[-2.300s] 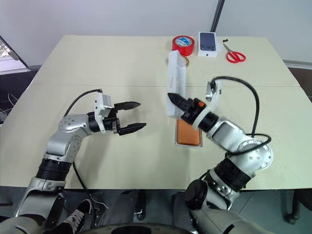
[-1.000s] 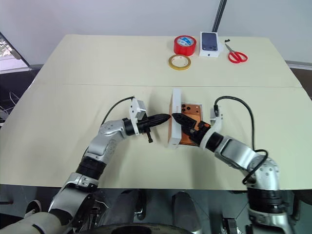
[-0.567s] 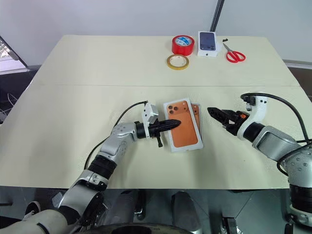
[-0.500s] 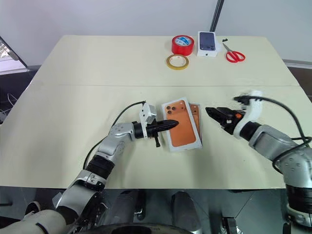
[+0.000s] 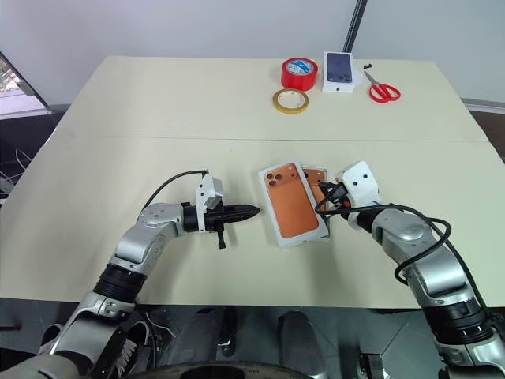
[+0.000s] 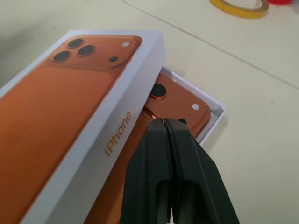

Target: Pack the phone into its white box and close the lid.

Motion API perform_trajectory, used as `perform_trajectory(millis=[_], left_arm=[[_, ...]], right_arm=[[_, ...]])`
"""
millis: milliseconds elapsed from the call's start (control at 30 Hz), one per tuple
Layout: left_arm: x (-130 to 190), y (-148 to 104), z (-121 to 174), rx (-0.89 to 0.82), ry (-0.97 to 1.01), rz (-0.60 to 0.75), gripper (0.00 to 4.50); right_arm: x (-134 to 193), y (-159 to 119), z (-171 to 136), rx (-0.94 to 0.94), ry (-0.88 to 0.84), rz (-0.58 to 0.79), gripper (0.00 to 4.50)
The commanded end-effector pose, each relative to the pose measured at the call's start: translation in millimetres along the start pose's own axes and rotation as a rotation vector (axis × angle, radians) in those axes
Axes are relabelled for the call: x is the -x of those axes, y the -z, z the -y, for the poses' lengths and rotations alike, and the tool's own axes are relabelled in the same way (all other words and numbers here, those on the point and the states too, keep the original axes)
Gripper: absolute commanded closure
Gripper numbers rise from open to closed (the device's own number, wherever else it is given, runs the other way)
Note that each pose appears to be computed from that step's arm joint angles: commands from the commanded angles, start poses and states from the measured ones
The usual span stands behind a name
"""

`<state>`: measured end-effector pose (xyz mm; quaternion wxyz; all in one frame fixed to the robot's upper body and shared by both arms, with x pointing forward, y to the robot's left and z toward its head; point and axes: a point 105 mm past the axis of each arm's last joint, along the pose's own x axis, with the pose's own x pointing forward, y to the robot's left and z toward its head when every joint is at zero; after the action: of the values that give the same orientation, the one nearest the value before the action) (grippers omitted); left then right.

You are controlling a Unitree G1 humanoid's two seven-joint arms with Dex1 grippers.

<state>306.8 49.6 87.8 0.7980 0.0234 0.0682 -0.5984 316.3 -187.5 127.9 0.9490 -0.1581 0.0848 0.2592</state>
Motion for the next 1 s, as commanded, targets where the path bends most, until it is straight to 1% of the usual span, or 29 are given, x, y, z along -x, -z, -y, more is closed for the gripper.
perform_trajectory(millis=[33, 200, 333, 367, 567, 1000], left_arm=[[-3.4, 6.6, -1.8, 0.022, -0.021, -0.023, 4.50], [-25.1, 9.3, -11.6, -0.001, -0.062, -0.030, 4.50], [-38.7, 2.1, -12.5, -0.013, -0.054, 0.002, 4.50], [-42.7, -3.4, -13.3, -0.009, -0.053, 0.021, 4.50], [-66.4, -20.5, -14.6, -0.029, -0.038, 0.067, 4.50], [-97.3, -33.9, -8.3, -0.045, 0.003, 0.100, 4.50]], right_arm=[[-1.4, -10.7, 2.9, 0.036, 0.000, 0.038, 4.45], [-2.4, -5.6, -0.2, 0.041, -0.024, 0.018, 4.45], [-1.8, -4.9, -2.6, 0.050, -0.029, 0.014, 4.45], [-1.1, -4.6, -2.8, 0.056, -0.029, 0.012, 4.45], [3.6, -1.6, 6.7, 0.071, 0.020, -0.003, 4.45], [15.2, 10.7, 22.6, 0.103, 0.095, -0.047, 4.45]])
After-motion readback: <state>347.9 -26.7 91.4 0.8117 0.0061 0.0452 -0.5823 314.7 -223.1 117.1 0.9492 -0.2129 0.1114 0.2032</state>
